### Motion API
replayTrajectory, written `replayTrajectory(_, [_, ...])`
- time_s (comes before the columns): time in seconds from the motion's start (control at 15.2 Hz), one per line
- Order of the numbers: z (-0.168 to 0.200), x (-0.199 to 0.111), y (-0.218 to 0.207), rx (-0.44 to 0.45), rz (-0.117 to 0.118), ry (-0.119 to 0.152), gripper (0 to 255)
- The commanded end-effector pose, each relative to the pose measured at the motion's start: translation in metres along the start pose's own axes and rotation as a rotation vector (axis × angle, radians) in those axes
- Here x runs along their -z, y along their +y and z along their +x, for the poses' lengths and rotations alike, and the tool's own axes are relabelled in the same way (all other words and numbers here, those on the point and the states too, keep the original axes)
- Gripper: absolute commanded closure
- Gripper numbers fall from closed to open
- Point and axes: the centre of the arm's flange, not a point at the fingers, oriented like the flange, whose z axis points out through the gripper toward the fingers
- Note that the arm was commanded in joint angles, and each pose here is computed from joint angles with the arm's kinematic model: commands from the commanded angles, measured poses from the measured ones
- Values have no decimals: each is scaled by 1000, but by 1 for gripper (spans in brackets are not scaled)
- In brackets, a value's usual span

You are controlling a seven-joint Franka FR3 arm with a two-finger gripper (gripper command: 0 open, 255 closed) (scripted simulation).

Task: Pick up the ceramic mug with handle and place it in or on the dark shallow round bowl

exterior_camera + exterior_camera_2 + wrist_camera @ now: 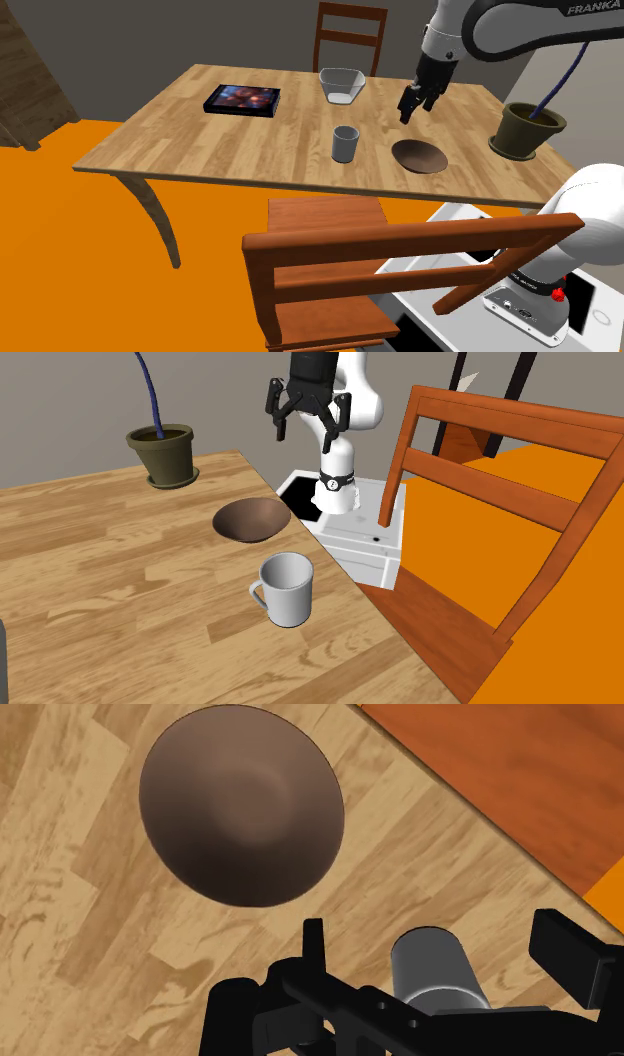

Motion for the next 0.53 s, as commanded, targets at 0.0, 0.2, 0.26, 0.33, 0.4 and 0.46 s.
replayTrajectory(0.0, [18,-14,-9,3,8,7,0])
replayTrajectory(0.2, [44,-38,-25,7,19,15,0])
replayTrajectory(0.26, [53,-45,-30,9,22,17,0])
replayTrajectory(0.33, [62,-53,-35,10,26,20,0])
replayTrajectory(0.4, [71,-60,-40,12,29,22,0])
replayTrajectory(0.46, [79,-68,-46,13,33,25,0])
